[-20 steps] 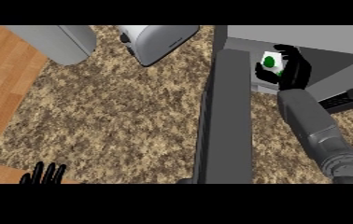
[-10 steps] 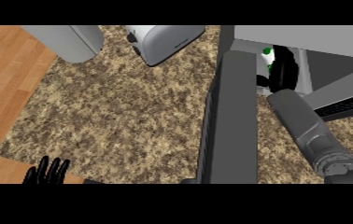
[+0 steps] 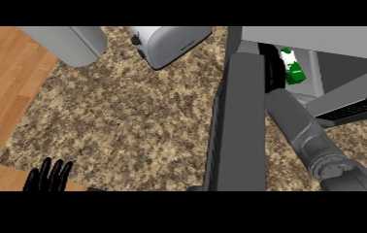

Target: Pick up the milk, place it into the microwave and close the microwave

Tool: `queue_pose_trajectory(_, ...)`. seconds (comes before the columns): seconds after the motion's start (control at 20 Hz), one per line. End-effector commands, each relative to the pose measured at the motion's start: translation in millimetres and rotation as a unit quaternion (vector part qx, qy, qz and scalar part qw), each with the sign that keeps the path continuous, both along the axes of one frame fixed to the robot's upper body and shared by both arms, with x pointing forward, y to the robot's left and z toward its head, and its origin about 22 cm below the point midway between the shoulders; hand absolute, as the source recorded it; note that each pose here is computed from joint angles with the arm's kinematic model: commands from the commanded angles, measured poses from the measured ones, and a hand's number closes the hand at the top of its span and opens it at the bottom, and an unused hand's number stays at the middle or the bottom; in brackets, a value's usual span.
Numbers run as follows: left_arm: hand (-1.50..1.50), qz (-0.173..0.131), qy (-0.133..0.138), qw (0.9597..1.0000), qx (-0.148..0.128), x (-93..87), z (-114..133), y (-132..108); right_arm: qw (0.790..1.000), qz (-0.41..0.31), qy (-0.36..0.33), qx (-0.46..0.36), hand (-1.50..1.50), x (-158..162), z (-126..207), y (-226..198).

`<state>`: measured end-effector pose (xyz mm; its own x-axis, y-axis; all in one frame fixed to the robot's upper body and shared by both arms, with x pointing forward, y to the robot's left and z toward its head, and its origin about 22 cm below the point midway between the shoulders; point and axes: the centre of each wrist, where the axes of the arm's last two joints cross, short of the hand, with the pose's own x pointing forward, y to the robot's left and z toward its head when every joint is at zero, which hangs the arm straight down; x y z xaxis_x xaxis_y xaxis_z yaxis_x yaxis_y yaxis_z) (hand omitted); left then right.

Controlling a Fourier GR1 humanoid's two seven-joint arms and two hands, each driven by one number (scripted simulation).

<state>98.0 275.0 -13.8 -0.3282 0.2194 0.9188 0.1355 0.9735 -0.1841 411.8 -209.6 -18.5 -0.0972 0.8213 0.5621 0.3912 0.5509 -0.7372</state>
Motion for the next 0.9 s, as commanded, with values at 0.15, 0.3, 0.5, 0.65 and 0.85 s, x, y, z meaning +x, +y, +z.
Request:
queue_pose_trajectory(0.15, -1.50, 0.002, -0.003, 1.0000, -0.001, -2.1, 0.7, 3.4, 0.994, 0.056, 0.003, 0.090, -1.50, -3.3, -5.3, 25.0)
queue_pose_trajectory(0.3, -1.50, 0.010, -0.007, 0.9999, 0.001, -3.3, 2.2, -1.4, 0.988, 0.074, -0.005, 0.137, -1.50, -3.8, -5.7, 23.2)
queue_pose_trajectory(0.5, -1.50, 0.004, -0.006, 1.0000, 0.005, -6.2, 4.8, 1.4, 0.973, 0.094, 0.001, 0.212, -1.50, -11.7, -17.1, 21.9)
queue_pose_trajectory(0.65, -1.50, 0.005, 0.001, 1.0000, -0.002, -8.9, 0.8, -0.1, 0.958, 0.120, -0.003, 0.260, -1.50, -21.7, -30.6, 25.4)
queue_pose_trajectory(0.85, -1.50, 0.005, 0.011, 0.9999, -0.003, -20.4, 3.4, 5.3, 0.949, 0.134, 0.006, 0.285, -1.50, -42.2, -56.3, 15.3)
